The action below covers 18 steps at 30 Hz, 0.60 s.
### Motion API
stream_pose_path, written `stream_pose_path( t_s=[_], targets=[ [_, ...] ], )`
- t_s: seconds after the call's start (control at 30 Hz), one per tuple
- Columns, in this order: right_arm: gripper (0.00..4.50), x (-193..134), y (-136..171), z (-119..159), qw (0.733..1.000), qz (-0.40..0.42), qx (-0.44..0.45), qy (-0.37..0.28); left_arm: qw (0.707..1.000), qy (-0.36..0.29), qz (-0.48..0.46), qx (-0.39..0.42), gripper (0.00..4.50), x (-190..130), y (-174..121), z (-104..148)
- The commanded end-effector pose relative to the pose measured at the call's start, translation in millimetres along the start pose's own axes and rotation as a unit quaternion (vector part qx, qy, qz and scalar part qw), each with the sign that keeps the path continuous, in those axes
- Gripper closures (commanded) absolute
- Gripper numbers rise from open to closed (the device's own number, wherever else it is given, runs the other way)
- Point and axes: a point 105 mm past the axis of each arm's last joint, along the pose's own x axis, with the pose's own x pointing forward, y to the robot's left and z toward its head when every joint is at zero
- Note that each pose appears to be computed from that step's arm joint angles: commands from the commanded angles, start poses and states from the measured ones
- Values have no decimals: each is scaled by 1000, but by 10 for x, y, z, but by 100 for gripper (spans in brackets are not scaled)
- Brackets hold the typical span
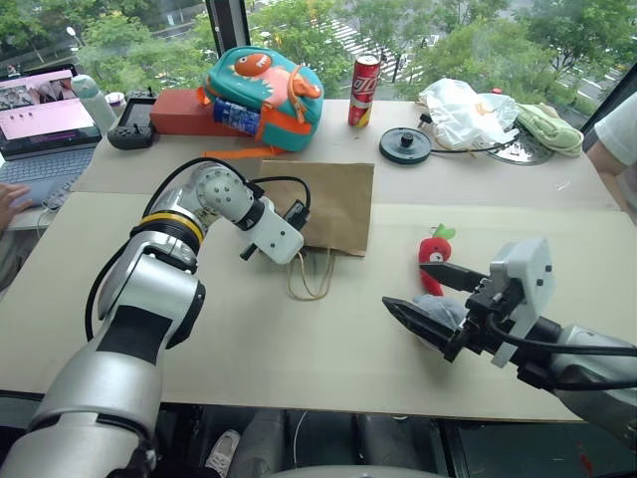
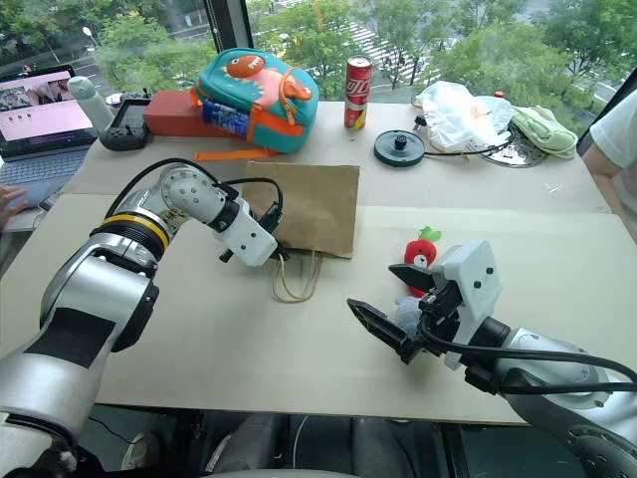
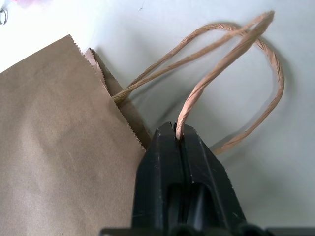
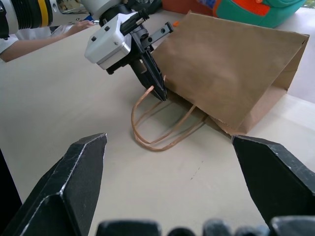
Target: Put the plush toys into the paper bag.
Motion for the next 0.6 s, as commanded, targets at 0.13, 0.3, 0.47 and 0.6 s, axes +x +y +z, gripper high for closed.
stream_pose_path(
  t_s=[0.13, 0.3, 0.47, 0.6],
  targets=[
    [0, 24, 6, 123, 999, 10, -17, -28, 999, -9, 41, -14, 445, -107, 71, -9],
    [0, 43, -10, 123, 999, 12, -19, -27, 996, -35, 69, -47, 445, -162, 123, 5],
    [0, 43, 13, 110, 999, 16, -12, -25, 985, -98, 106, -90, 445, -262, 148, 60],
    [0, 40, 49, 45, 1000, 20, 3, -16, 978, -140, 114, -101, 445, -252, 61, 121]
  ],
)
